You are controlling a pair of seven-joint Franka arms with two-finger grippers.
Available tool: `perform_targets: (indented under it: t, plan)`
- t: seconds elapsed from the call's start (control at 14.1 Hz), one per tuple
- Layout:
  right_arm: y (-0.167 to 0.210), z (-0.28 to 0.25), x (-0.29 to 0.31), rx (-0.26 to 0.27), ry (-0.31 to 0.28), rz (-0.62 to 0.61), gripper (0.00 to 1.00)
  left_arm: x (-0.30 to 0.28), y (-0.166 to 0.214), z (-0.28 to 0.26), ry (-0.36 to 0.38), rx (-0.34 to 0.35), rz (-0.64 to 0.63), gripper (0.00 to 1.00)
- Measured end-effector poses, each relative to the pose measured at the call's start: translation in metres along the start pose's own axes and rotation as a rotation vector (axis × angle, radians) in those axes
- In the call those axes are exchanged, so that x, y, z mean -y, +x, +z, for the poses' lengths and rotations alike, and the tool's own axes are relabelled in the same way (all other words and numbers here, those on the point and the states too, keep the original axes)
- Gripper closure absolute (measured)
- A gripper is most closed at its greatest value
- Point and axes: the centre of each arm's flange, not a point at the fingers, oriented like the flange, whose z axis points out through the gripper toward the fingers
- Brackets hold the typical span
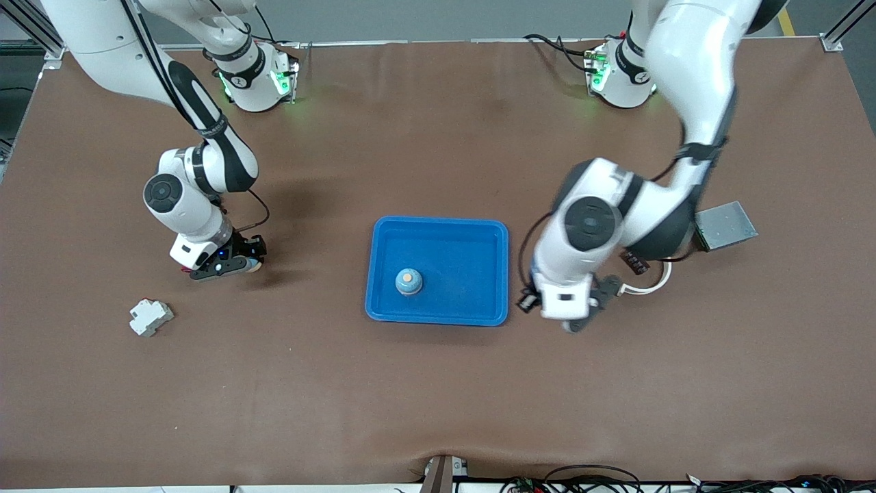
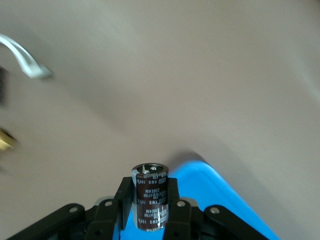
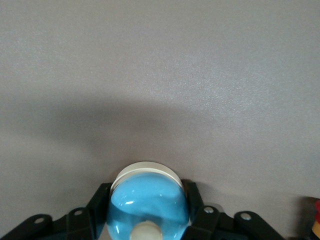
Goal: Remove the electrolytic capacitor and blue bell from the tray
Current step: 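Lower the bell beside the red buttons while the left gripper carries the capacitor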
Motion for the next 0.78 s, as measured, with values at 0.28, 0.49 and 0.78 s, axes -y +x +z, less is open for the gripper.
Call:
perform_targets:
  t: [0.28, 0.49, 0.78]
  plan:
    - [0.006, -0.002, 0.000, -0.010, -0.001, 0.006, 0.00, 0.085, 0.096, 0.013, 0.066, 0.051, 0.173, 0.67]
    - [0.028, -0.017, 0.017, 0.028, 0.005, 0.083, 0.00, 0.150, 0.153, 0.040, 0.097, 0.105, 0.257, 0.67]
    - [0.084, -0.085, 0.102, 0.074, 0.000, 0.233, 0.00, 0.194, 0.192, 0.098, 0.149, 0.094, 0.313, 0.67]
